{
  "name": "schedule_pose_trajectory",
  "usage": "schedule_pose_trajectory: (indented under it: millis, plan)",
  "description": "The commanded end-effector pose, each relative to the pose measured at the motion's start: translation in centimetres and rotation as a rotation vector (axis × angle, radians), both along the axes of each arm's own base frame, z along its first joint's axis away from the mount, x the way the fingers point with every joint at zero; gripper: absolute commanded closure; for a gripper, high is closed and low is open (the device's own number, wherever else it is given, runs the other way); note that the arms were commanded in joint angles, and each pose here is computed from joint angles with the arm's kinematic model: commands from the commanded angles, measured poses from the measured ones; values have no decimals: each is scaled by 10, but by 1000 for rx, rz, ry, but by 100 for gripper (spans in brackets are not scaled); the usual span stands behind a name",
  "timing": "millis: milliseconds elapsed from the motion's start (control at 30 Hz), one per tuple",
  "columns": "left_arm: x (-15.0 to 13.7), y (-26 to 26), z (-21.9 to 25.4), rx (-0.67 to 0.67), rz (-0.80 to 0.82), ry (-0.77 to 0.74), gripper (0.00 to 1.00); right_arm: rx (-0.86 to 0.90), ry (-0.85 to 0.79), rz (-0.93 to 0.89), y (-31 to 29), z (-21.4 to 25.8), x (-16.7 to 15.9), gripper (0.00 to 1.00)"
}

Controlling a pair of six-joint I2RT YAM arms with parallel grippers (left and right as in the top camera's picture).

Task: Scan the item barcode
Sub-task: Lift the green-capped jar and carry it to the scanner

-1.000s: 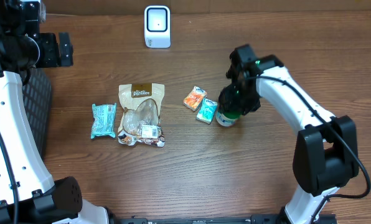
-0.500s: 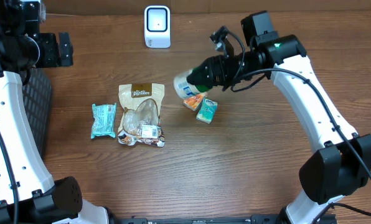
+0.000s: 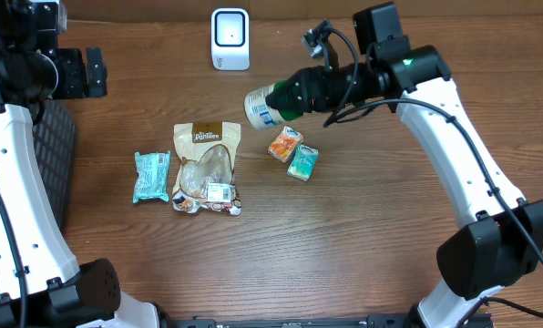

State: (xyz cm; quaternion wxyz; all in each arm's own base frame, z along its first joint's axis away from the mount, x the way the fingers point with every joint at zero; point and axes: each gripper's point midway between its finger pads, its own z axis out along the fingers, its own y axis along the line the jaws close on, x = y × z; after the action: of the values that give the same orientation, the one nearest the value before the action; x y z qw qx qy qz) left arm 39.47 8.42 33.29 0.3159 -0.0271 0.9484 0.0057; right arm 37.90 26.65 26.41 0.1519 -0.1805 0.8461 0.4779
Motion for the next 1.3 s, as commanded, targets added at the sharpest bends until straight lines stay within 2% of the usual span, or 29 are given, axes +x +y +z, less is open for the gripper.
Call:
schedule_pose_trajectory:
  millis: [0, 300, 600, 767, 800, 900, 1067, 1267]
  plan:
    - [0, 2, 8, 23, -13, -22, 1, -94, -106, -182, 2, 20, 26, 78]
    - [0, 2, 8, 22, -12, -22, 1, -264, -420, -400, 13, 59, 109, 74]
    - [0, 2, 8, 23, -13, -22, 1, -616, -826, -513, 23, 20, 196, 74]
    - [0, 2, 8, 22, -12, -22, 0, -697, -1051, -460, 46, -3, 231, 74]
    - [0, 2, 8, 22, -12, -22, 0, -702, -1086, -446, 50, -7, 236, 71]
    - [0, 2, 8, 23, -13, -22, 0, -758, -1236, -381, 59, -16, 251, 70]
    - [0, 2, 8, 22, -12, -22, 1, -860, -1421, -233, 72, -39, 263, 69]
    - [0, 2, 8, 22, -12, -22, 0, -968, -1553, -104, 80, -67, 272, 66]
